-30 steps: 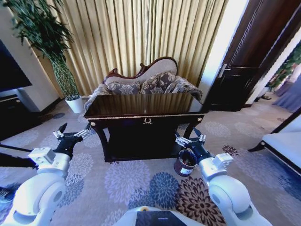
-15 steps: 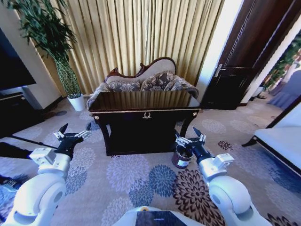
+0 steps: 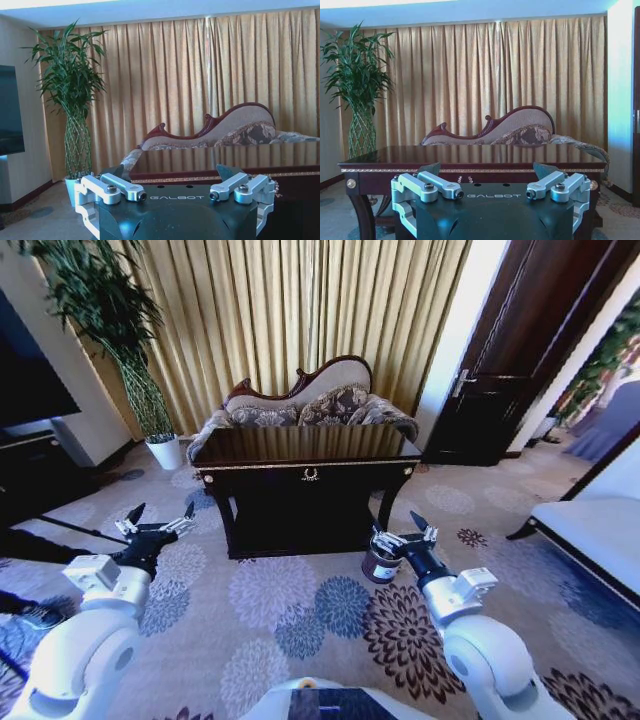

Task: Move to the front of the table and place the trash on the table into the trash bin.

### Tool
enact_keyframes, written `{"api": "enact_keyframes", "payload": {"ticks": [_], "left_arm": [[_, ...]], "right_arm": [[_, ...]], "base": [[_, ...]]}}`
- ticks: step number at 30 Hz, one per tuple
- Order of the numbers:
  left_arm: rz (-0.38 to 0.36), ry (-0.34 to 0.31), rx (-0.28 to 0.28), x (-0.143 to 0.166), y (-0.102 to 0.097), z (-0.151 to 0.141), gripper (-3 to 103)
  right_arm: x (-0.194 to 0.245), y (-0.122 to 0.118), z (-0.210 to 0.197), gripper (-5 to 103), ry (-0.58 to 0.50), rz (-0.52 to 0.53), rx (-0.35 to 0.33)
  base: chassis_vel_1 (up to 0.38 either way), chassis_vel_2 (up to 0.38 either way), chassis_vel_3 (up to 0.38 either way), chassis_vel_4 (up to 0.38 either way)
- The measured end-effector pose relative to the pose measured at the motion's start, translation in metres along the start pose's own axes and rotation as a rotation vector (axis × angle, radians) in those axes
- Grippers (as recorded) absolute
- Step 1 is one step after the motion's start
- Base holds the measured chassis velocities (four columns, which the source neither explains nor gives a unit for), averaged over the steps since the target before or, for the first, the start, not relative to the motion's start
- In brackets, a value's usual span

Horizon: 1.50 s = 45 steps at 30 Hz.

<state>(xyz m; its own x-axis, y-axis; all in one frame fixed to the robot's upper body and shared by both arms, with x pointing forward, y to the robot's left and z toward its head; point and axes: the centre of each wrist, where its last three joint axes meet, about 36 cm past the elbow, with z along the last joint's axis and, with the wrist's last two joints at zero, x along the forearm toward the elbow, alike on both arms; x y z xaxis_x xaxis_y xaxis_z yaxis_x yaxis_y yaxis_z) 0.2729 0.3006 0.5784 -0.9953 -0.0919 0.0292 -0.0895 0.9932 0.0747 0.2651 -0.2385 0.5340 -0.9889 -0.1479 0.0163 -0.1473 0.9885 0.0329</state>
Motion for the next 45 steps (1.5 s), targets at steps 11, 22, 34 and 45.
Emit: {"api": "enact_keyframes", "payload": {"ticks": [11,22,34,45], "left_arm": [[0.002,-0.003,-0.001,0.000,0.000,0.000,100],[0.004,-0.006,0.001,0.000,0.000,0.000,100],[0.006,-0.008,0.003,0.000,0.000,0.000,100],[0.028,-0.045,0.038,0.002,0.000,0.003,100]], "right_arm": [[0.000,0.000,0.002,100,0.001,0.003,-0.002],[-0.002,-0.002,0.003,100,-0.002,0.006,0.000],[-0.008,-0.004,0.012,100,-0.030,0.017,0.018],[-0.013,-0.008,0.018,100,-0.030,0.026,0.022]], "base": [[0.149,-0.148,-0.153,0.154],[0.153,-0.155,-0.140,0.168],[0.107,-0.088,-0.097,0.087],[0.000,0.000,0.000,0.000]]}}
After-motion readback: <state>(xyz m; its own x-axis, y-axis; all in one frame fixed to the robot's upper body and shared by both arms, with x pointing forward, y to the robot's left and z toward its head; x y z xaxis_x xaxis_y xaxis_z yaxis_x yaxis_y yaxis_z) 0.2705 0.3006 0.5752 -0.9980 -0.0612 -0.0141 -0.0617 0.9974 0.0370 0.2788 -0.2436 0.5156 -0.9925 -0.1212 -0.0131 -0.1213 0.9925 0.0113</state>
